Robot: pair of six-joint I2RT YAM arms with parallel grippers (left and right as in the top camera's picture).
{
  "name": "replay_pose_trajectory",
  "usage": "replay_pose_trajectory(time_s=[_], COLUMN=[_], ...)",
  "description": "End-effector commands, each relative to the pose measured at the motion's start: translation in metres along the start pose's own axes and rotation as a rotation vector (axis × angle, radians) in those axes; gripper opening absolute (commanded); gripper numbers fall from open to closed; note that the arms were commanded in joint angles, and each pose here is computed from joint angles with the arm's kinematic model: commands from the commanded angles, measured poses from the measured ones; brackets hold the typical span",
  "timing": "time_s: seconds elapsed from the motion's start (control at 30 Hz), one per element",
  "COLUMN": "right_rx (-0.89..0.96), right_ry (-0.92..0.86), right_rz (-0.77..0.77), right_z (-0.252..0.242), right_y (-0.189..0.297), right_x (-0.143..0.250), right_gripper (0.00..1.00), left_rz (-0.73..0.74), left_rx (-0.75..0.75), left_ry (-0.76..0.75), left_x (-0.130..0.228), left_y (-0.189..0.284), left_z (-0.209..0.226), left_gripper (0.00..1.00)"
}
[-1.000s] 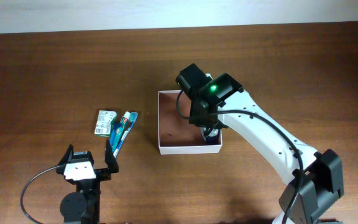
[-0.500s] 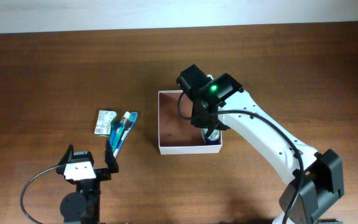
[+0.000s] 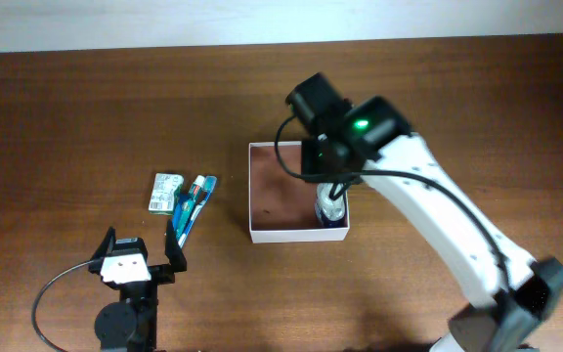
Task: Pack container
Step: 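Open the right gripper and raise it away to the right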
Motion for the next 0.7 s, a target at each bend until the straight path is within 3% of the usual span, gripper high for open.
replay_pose_trajectory(time_s=[0.0,0.13,0.3,0.4,0.43,0.47,0.67], right_rx=[-0.032,0.066,0.167,0.233,0.245,0.263,0.291], right_ry=[0.014,-0.034,-0.083,-0.133,-0.148,-0.174,-0.237], right_rz=[-0.146,-0.23,-0.228,-0.183,-0.171,-0.155,-0.145], right_z=[-0.023,-0.069,-0.117,-0.145,-0.151,-0.159,-0.175], right_y=[0.059,0.093,0.109,0.11,0.11,0.109,0.106], right_x=[-0.008,-0.01,-0.006,-0.005,-0.005,-0.006,-0.011], right_gripper=[0.47,0.49,0.52,0.66,0.77,0.98,0.98], left_rz=[-0.004,-0.004,-0.004,-0.004,-0.004,-0.004,-0.004], left_rx=[0.01,0.01,0.01,0.01,0.01,0.01,0.01], left_ry=[-0.012,-0.012,-0.012,-0.012,-0.012,-0.012,-0.012], left_x=[0.001,0.001,0.001,0.001,0.001,0.001,0.001], left_y=[0.0,0.0,0.0,0.0,0.0,0.0,0.0], left_z=[-0.001,-0.001,-0.001,-0.001,-0.001,-0.001,-0.001], left_gripper=[0.99,0.99,0.99,0.99,0.99,0.99,0.99])
Point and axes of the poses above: each gripper's point midway between its finger pads, its own y axis back along the fingers, its own z axis along the line the jaws close on, x = y × z, the point moved 9 cm from there along y, back along the fingers, and after that the axes turned 4 degrees about -y, right-handed, at the moved point
